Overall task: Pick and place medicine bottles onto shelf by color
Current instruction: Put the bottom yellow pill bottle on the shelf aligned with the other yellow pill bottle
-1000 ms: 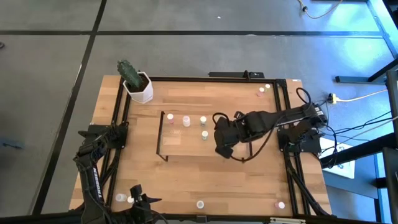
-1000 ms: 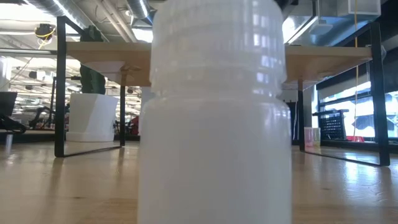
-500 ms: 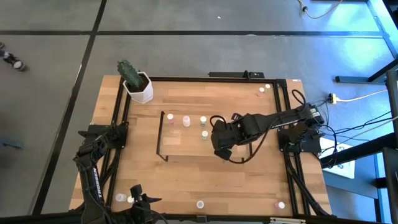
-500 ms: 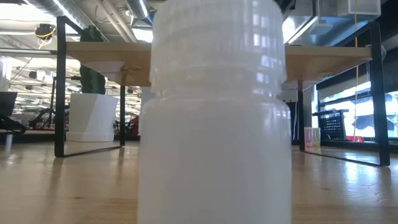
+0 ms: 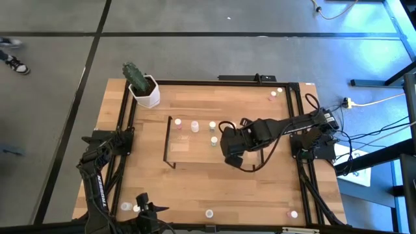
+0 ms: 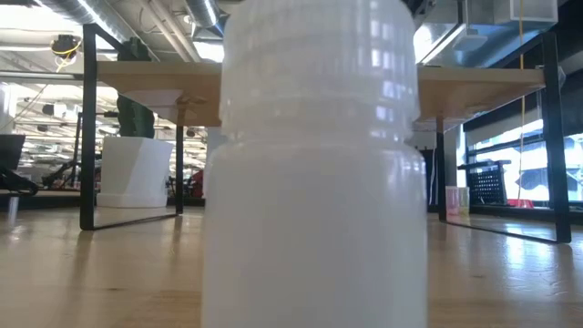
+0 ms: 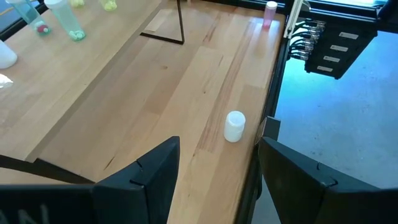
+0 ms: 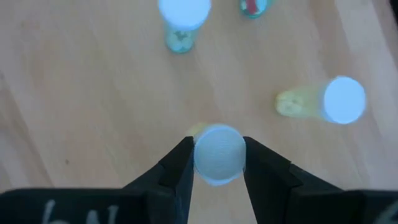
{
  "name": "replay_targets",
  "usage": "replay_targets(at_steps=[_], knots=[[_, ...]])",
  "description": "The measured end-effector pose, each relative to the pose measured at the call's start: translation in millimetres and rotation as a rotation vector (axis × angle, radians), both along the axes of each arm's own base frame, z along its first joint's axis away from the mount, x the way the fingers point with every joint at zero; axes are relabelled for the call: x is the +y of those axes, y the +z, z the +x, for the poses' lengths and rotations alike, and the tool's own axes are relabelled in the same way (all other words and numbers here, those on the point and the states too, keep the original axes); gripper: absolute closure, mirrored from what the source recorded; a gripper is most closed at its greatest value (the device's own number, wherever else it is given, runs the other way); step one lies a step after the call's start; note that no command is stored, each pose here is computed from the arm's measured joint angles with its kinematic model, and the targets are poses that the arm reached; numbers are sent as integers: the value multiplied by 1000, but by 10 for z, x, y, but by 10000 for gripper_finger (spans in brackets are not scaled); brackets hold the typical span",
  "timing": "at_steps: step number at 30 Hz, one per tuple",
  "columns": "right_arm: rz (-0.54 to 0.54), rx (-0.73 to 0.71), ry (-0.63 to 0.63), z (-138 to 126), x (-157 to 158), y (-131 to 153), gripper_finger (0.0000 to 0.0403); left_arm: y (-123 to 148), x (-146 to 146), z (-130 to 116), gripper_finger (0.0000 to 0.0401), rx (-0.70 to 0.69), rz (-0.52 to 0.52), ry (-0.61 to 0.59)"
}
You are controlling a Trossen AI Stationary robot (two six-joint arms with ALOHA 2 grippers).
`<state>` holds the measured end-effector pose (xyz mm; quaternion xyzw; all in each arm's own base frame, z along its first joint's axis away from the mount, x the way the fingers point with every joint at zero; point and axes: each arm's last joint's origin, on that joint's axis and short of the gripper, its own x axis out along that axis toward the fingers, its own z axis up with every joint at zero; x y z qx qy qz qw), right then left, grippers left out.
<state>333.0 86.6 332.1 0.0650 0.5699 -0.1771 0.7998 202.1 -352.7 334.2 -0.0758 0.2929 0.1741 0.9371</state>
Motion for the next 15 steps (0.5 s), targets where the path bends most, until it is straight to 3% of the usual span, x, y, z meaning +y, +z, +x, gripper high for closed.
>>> replay_targets(at_steps=[5, 9, 15], knots=[[-2, 15, 52, -1, 3, -1, 280, 0, 0, 0, 189, 0, 1, 0], [13, -6, -15, 18, -41, 1, 280, 2, 1, 1, 189, -7, 3, 1], [12, -2, -11, 21, -47, -3, 280, 10, 21, 34, 189, -37, 16, 16]])
